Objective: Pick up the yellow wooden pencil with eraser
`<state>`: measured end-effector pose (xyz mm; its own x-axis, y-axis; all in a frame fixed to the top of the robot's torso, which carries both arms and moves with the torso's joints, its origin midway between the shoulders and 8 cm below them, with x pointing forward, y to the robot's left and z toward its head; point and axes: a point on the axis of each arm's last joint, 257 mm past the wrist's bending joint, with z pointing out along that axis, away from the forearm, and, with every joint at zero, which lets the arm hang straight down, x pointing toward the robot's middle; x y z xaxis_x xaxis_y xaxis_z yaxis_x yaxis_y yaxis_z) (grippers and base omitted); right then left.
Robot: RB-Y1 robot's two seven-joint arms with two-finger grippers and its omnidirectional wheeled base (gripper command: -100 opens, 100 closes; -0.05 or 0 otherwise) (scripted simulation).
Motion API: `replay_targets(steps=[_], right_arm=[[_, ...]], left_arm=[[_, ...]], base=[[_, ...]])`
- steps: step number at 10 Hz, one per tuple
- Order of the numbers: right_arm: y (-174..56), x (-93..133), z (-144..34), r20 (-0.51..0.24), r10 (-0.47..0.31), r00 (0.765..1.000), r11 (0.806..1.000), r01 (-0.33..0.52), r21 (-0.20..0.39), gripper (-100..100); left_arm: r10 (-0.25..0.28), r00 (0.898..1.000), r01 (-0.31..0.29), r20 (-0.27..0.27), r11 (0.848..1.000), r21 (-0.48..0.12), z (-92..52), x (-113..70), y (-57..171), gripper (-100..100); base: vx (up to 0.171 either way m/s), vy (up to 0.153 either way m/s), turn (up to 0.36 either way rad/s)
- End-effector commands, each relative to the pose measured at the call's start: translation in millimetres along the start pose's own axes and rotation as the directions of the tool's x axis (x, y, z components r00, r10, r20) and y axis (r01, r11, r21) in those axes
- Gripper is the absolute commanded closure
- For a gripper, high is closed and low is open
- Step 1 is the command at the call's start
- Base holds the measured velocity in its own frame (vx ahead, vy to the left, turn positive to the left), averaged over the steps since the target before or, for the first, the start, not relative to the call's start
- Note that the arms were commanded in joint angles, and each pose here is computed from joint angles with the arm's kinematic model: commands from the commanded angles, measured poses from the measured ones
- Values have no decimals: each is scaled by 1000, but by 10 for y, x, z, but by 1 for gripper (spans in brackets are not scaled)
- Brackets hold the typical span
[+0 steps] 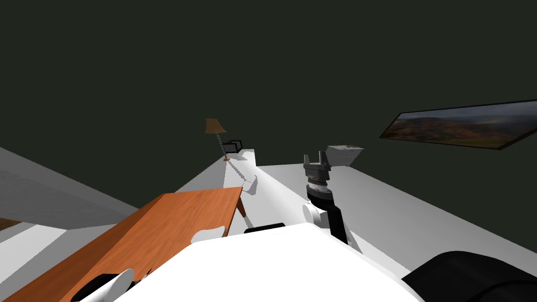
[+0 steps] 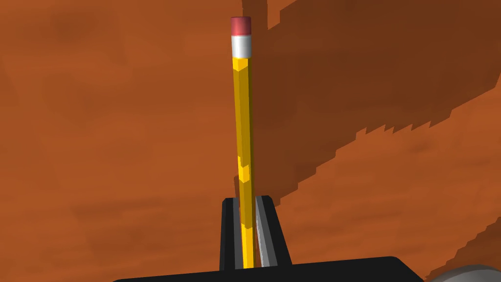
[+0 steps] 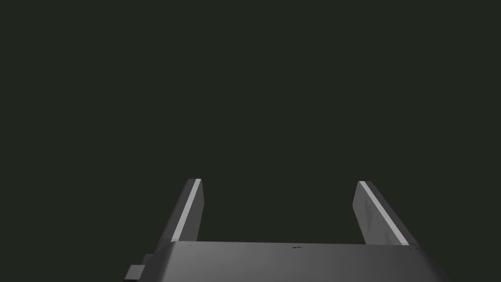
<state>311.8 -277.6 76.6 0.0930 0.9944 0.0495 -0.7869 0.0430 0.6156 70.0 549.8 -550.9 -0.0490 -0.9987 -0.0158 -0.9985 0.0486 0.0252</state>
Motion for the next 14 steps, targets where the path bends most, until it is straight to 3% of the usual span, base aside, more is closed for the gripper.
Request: replay_targets(steps=[1, 2, 4, 5, 7, 8, 10, 11, 13, 14], right_arm=[[0, 0, 0, 0, 0, 1000, 1000, 0, 0, 0], [0, 0, 0, 0, 0, 1000, 1000, 0, 0, 0], [0, 0, 0, 0, 0, 1000, 1000, 0, 0, 0], [0, 0, 0, 0, 0, 1000, 1000, 0, 0, 0], [0, 0, 0, 0, 0, 1000, 1000, 0, 0, 0], [0, 0, 0, 0, 0, 1000, 1000, 0, 0, 0], [0, 0, 0, 0, 0, 1000, 1000, 0, 0, 0], [0, 0, 0, 0, 0, 1000, 1000, 0, 0, 0], [0, 0, 0, 0, 0, 1000, 1000, 0, 0, 0], [0, 0, 0, 0, 0, 1000, 1000, 0, 0, 0]], left_arm=[[-13, 1000, 13, 8, 1000, 16, -32, -68, -37, 100], [0, 1000, 0, 1, 1000, -8, -3, -61, 108, 100], [-28, 1000, 28, 14, 999, 19, -63, -160, 33, 100], [-16, 1000, 16, 5, 1000, -7, -31, -142, 189, 100], [-45, 999, 44, 17, 999, 20, -91, -241, 124, 100], [-33, 999, 33, 6, 999, -7, -57, -211, 289, 100], [-63, 998, 62, 19, 998, 19, -116, -310, 233, 100], [-56, 998, 56, 4, 998, -9, -76, -263, 409, 100], [-82, 996, 82, 17, 996, 17, -137, -365, 358, 100], [-73, 997, 73, 1, 997, -10, -97, -308, 540, 100]], base=[[0, -14, -4], [0, -22, -107], [2, -14, -37], [4, -21, -104], [-1, -16, -40], [2, -23, -130], [1, -18, -25], [3, -17, -122], [0, -16, -24], [4, -26, -142]])
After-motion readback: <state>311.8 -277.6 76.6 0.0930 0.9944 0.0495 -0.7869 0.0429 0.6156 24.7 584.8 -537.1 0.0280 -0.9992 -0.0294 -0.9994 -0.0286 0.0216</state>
